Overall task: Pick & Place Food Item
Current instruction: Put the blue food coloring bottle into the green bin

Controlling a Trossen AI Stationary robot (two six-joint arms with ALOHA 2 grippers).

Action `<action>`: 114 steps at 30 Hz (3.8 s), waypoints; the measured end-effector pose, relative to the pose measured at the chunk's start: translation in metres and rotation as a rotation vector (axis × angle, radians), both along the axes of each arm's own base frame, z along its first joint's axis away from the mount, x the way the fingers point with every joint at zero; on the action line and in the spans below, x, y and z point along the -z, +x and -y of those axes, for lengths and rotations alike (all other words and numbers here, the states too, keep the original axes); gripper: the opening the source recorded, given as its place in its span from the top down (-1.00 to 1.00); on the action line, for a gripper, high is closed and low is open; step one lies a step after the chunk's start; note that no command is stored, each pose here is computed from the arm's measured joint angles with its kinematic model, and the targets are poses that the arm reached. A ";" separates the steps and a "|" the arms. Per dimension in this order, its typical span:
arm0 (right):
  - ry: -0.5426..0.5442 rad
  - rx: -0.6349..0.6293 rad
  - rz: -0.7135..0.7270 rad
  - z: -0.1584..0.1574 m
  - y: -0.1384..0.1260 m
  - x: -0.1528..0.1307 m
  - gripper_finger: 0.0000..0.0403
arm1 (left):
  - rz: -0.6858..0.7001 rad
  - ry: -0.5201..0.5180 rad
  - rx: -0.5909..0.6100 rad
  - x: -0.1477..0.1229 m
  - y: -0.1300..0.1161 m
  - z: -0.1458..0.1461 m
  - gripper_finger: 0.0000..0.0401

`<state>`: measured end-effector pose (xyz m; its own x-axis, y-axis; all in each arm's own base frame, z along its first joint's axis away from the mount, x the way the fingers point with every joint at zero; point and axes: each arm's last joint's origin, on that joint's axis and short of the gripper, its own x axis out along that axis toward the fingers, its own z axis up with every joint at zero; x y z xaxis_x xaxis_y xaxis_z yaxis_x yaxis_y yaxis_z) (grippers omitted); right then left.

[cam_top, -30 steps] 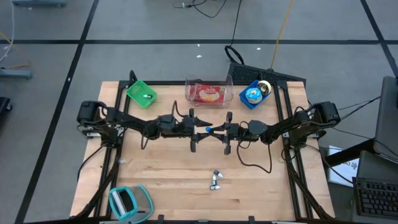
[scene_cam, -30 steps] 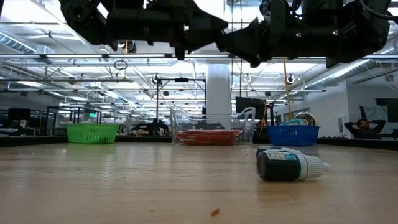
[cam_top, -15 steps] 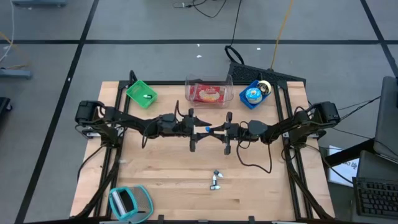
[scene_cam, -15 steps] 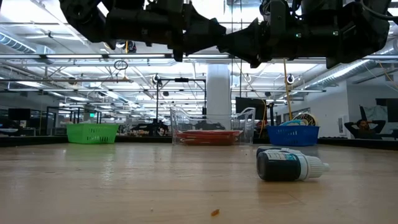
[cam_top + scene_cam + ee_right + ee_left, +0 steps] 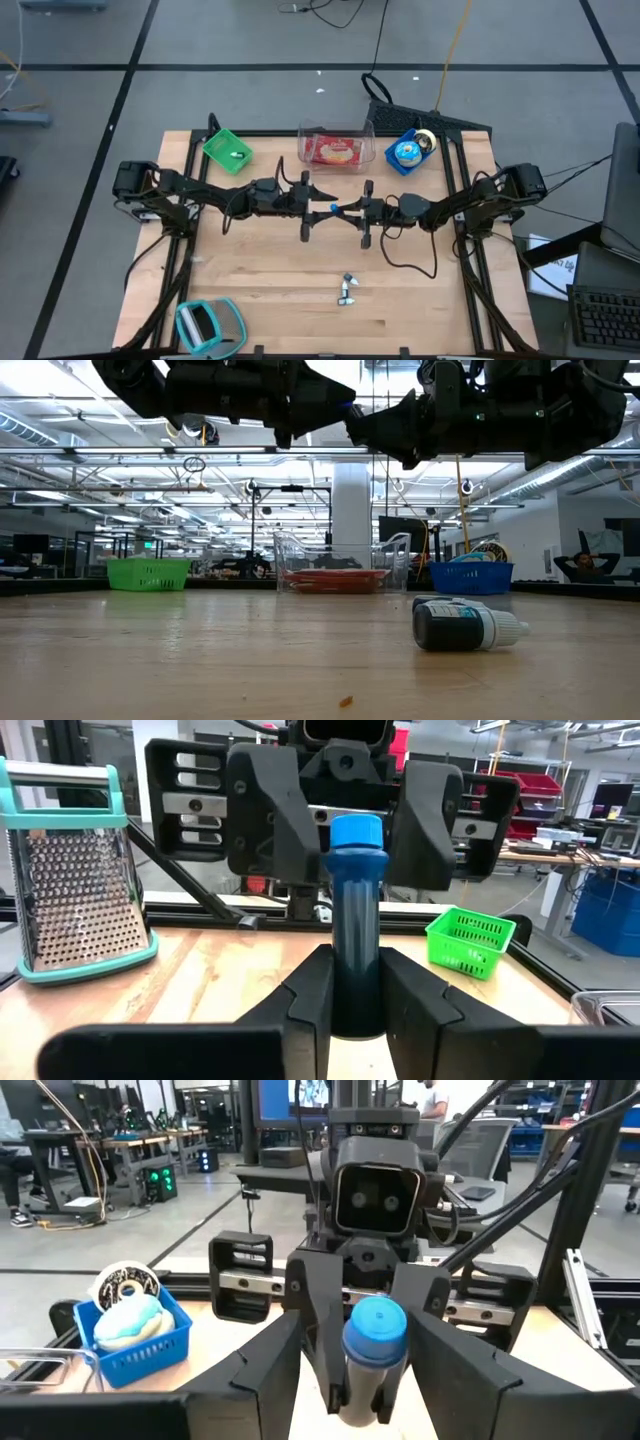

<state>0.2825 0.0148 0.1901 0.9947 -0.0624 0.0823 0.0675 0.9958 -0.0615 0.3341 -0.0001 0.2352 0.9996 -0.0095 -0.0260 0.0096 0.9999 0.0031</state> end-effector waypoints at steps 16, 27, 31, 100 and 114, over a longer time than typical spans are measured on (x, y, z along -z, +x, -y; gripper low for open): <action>0.000 -0.001 0.000 0.000 0.000 0.000 0.71 | 0.011 0.019 -0.011 -0.001 0.000 0.000 0.10; 0.000 0.001 0.000 0.000 0.000 0.000 0.71 | 0.011 0.019 -0.005 -0.001 0.000 0.000 0.40; 0.000 0.001 0.000 0.000 0.000 0.000 0.71 | 0.011 0.018 0.008 -0.001 0.000 0.000 0.58; 0.021 -0.062 -0.457 -0.008 0.039 0.009 0.47 | -0.068 0.045 -0.042 -0.023 -0.022 -0.003 -0.13; -0.001 -0.184 -0.682 0.010 0.098 0.081 -0.12 | -0.151 0.039 -0.041 -0.027 -0.033 -0.003 -0.13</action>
<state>0.3803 0.0046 0.1094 0.8190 0.1114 -0.5628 -0.1556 0.9873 -0.0311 0.3009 0.0027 0.2618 0.9838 0.0348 -0.1760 -0.0275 0.9987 0.0434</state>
